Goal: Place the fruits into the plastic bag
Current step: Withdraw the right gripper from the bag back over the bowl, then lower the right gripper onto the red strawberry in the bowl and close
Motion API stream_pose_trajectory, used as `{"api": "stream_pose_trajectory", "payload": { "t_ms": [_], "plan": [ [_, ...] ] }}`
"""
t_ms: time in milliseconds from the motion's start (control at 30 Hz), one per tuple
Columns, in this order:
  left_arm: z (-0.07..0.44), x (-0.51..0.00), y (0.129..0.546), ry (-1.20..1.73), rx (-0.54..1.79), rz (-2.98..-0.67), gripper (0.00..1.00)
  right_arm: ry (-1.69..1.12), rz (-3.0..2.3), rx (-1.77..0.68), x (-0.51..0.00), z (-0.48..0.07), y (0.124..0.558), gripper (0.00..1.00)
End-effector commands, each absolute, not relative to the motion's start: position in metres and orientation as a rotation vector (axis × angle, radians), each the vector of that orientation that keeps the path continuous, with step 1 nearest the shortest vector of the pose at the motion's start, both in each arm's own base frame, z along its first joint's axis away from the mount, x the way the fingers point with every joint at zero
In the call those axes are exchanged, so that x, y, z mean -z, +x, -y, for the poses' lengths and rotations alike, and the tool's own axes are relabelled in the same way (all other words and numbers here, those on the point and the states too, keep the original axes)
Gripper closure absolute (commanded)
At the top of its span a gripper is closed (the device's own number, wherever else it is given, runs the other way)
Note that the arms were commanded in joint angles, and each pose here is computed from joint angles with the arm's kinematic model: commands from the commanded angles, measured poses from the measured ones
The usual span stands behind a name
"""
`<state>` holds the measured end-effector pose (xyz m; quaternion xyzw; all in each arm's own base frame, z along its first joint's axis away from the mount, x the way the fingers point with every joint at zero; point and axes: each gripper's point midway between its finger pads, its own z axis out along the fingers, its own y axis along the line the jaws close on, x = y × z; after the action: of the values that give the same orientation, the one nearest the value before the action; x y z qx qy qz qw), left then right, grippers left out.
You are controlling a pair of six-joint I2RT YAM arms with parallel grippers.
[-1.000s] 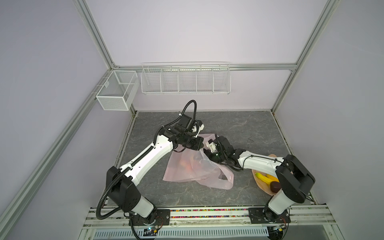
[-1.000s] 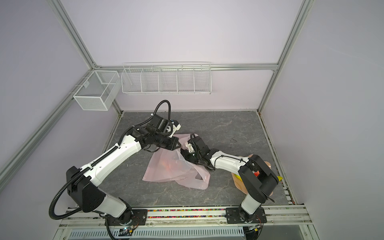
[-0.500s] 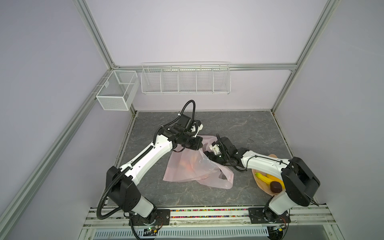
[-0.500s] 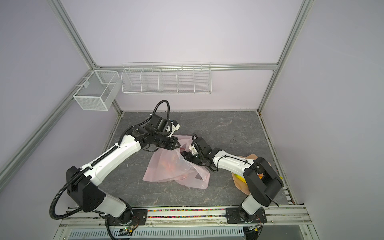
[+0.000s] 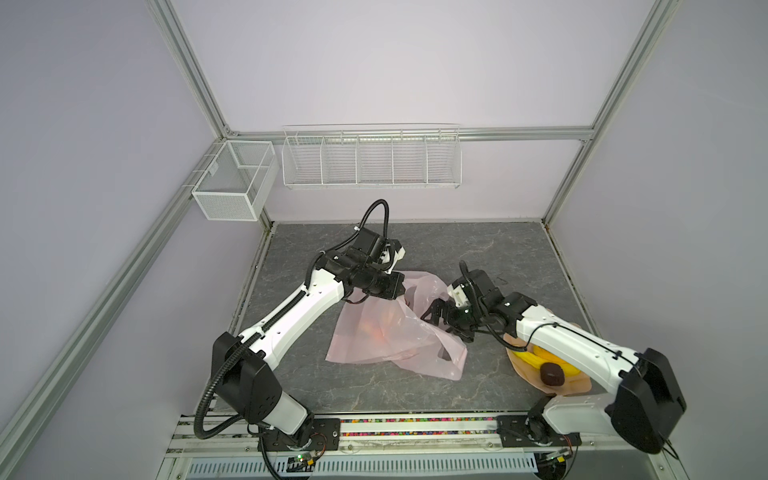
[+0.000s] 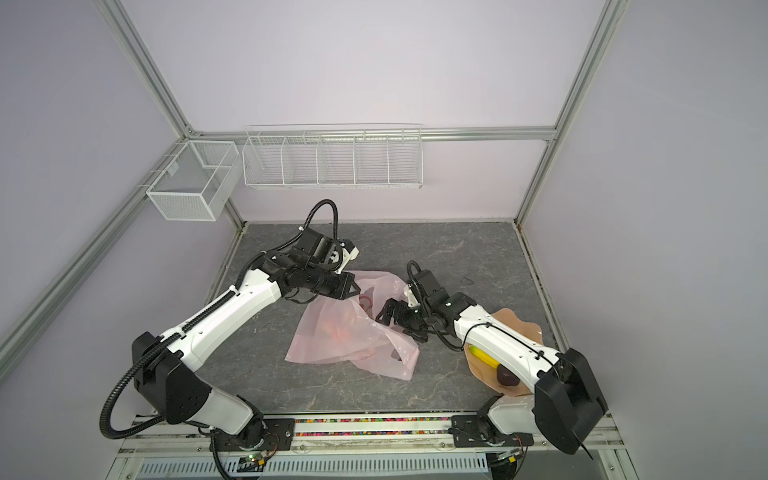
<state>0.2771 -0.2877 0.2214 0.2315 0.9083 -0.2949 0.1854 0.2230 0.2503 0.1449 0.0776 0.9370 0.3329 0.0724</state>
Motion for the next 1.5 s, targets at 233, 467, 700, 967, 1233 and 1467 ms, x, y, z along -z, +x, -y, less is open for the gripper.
{"api": "stream_pose_trajectory", "payload": {
  "t_ms": [233,467,700,967,1233,1467],
  "plan": [
    [0.292,-0.219,0.276,0.69,0.871,-2.546,1.0,0.566,-2.854,-0.3,-0.151,-0.116,0.186,0.01],
    [0.294,-0.22,0.274,0.707,0.891,-2.539,1.0,0.838,-2.739,-0.047,-0.153,-0.039,0.179,0.01],
    [0.292,-0.223,0.27,0.721,0.897,-2.532,1.0,0.965,-2.686,0.126,-0.151,0.013,0.178,0.06],
    [0.292,-0.224,0.269,0.73,0.9,-2.526,1.0,1.186,-2.589,0.132,-0.135,0.051,0.185,0.12],
    [0.292,-0.223,0.269,0.731,0.902,-2.525,1.0,1.325,-2.544,0.079,-0.119,0.075,0.211,0.21],
    [0.293,-0.223,0.27,0.727,0.906,-2.523,1.0,1.385,-2.553,0.074,-0.1,0.085,0.227,0.26]
  ]
}}
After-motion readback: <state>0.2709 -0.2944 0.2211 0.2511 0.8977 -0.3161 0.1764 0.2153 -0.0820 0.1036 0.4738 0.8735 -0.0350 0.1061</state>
